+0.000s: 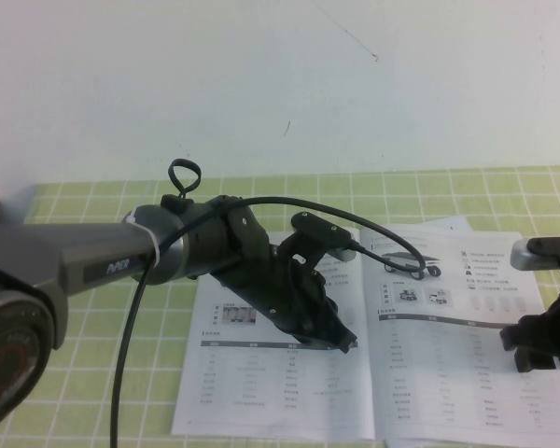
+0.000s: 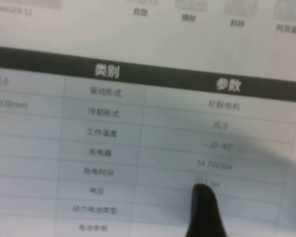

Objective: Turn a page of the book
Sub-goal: Open the closed book

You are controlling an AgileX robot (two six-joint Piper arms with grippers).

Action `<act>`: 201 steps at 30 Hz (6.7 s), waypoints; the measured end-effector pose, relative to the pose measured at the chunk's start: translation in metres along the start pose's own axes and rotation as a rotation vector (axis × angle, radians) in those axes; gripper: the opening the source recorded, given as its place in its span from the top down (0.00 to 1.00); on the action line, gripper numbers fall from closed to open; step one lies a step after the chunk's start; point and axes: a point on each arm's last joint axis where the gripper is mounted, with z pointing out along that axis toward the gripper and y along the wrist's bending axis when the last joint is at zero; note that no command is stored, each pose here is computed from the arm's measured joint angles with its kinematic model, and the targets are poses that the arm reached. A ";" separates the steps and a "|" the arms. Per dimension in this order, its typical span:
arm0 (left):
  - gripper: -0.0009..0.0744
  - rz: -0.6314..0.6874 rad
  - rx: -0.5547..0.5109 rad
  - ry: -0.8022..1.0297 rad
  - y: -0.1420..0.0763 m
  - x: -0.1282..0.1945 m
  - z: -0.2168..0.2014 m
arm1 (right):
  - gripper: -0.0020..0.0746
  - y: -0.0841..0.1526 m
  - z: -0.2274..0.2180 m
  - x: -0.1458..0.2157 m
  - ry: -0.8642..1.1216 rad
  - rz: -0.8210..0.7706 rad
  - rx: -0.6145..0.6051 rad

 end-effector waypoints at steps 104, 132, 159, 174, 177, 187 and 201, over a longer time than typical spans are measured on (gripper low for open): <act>0.99 0.015 0.005 0.007 0.000 0.001 0.000 | 0.44 0.006 0.000 -0.020 0.038 -0.020 -0.053; 0.99 0.014 0.005 0.007 0.000 0.001 0.000 | 0.44 0.009 -0.003 -0.022 0.017 -0.014 -0.092; 0.99 0.021 0.006 0.012 -0.001 0.001 0.000 | 0.35 0.000 -0.009 -0.001 -0.098 -0.075 -0.013; 0.99 0.023 0.008 0.015 -0.001 0.001 0.000 | 0.34 0.001 0.000 -0.001 -0.088 -0.029 -0.033; 0.99 0.023 0.007 0.015 -0.001 0.001 0.000 | 0.34 0.001 0.000 -0.001 -0.091 -0.021 -0.039; 0.99 0.025 0.005 0.022 0.000 0.002 0.000 | 0.35 0.008 -0.001 -0.004 -0.115 -0.024 -0.109; 0.99 0.026 0.007 0.024 0.001 0.002 -0.001 | 0.36 0.017 -0.001 -0.006 -0.143 -0.020 -0.207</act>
